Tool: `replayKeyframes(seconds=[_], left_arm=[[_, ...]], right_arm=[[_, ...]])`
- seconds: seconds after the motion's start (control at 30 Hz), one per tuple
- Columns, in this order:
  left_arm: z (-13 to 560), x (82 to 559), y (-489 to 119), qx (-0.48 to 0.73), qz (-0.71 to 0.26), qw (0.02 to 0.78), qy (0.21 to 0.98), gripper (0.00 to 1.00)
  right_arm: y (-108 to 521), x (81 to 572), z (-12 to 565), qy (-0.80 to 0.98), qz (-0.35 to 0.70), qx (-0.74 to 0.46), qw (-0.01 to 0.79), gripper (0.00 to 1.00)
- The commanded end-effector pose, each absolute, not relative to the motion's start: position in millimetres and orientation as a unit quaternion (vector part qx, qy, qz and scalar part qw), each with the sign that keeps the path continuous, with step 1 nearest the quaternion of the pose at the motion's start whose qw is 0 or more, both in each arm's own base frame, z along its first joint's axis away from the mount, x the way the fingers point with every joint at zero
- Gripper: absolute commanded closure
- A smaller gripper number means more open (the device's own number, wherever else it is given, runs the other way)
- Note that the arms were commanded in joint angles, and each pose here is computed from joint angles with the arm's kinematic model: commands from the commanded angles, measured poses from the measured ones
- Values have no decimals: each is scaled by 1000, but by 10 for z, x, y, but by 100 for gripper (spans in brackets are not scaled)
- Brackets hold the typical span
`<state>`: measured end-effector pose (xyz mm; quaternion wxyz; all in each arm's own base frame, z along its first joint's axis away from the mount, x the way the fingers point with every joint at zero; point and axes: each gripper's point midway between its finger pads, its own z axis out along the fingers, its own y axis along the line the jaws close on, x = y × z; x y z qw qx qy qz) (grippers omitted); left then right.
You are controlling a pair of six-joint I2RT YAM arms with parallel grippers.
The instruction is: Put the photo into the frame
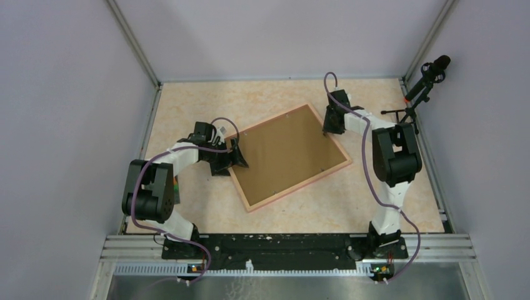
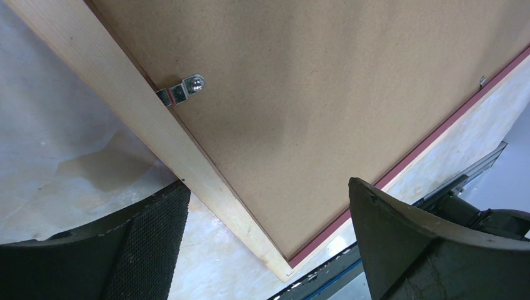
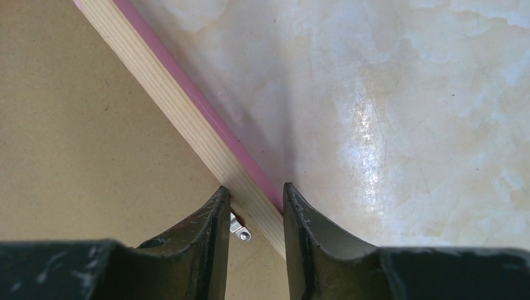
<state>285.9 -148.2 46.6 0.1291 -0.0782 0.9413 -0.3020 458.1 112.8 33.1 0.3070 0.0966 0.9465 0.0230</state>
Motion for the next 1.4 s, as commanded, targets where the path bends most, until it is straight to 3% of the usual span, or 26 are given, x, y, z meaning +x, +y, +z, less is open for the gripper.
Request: replayKeyframes(seconds=[0.0,0.17,0.3,0.6,0.77,1.1,1.37], left_arm=[[590,2921,-1545,-60,-325,154,931,1],[585,2918,-1548,-58,-326,153,931,1],[591,2921,-1560,-58,-330,152,930,1],[589,2904,-1549,-58,-327,153,931,1],[591,2913,-1567,-58,-332,151,929,1],[580,2900,-1536,-61,-324,154,931,1],[564,2910,-1546,-61,-325,151,931,1]], right_arm=[[1129,4187,-145,966,8,120,227,76],[1185,4304,124,964,27,83,253,51],[1246,4364,279,965,40,46,255,46],[1147,4160,128,974,19,2,226,48],[1107,4206,150,973,5,-6,232,58],[1074,4169,29,979,-10,-28,203,61],[989,4088,-4,982,-32,1,188,76]])
